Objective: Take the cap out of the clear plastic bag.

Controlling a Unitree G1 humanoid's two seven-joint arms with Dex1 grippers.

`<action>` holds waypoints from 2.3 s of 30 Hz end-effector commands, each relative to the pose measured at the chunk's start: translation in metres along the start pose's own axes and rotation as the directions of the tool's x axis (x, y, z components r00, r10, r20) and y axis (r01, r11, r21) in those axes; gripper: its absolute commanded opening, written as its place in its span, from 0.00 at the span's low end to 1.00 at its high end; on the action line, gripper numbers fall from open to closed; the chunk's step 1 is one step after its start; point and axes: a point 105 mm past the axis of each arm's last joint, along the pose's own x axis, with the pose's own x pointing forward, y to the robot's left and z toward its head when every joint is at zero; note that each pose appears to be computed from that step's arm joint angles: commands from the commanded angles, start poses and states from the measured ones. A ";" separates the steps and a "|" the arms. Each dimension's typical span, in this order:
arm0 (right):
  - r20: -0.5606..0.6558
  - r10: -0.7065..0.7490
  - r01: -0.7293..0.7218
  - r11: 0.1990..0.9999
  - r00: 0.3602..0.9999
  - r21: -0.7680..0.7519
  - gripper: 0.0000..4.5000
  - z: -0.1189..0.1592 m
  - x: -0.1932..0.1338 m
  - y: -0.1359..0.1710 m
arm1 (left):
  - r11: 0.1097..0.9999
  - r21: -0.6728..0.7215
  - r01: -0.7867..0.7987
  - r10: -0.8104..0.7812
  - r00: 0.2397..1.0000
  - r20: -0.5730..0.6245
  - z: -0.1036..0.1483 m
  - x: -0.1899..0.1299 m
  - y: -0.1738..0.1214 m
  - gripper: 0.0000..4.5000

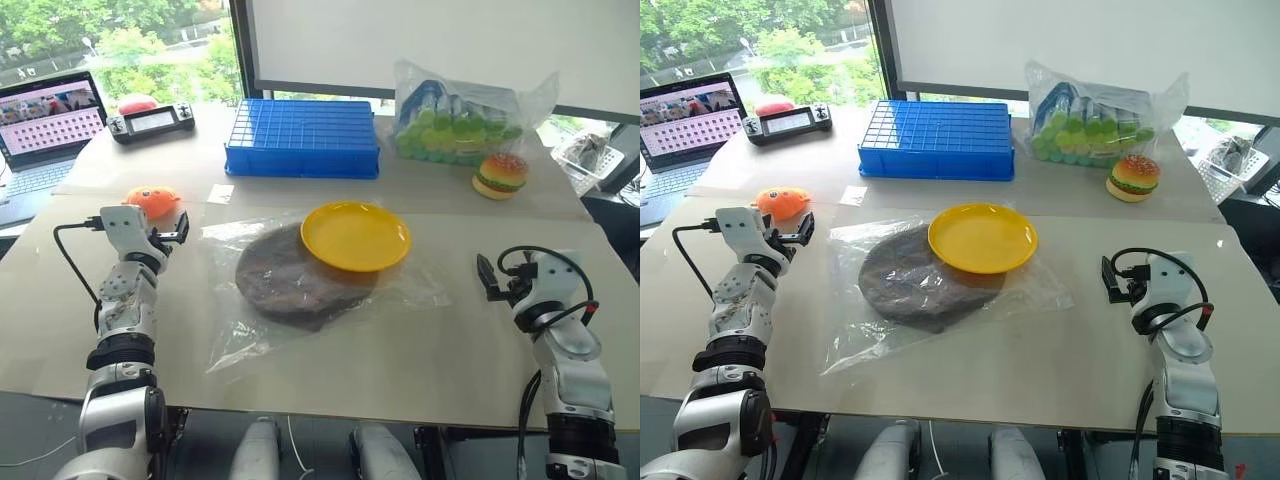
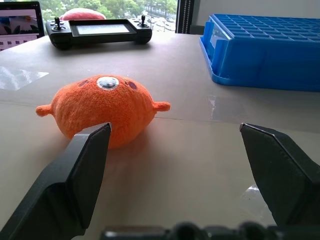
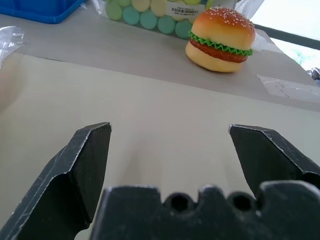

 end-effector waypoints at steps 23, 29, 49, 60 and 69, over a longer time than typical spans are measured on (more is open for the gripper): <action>0.000 0.937 -0.930 0.346 0.349 -0.120 1.00 0.130 -0.069 0.170 | 0.398 0.050 0.916 -0.889 0.398 -0.225 0.048 -0.099 -0.124 0.98; -0.067 0.897 -0.882 0.413 0.437 -0.228 1.00 0.111 -0.040 0.181 | 0.399 0.045 0.916 -0.892 0.399 -0.212 0.048 -0.101 -0.129 0.98; -0.166 0.757 -0.742 0.529 0.632 -0.412 0.70 0.066 0.011 0.176 | 0.403 0.048 0.914 -0.889 0.403 -0.216 0.043 -0.103 -0.136 1.00; -0.143 0.757 -0.720 0.519 0.638 -0.461 0.00 0.073 0.012 0.178 | 0.398 0.052 0.916 -0.889 0.399 -0.225 0.042 -0.105 -0.135 1.00; -0.122 0.590 -0.551 0.634 0.798 -0.543 0.00 0.082 0.040 0.121 | 0.392 0.053 0.918 -0.890 0.394 -0.230 0.041 -0.103 -0.138 1.00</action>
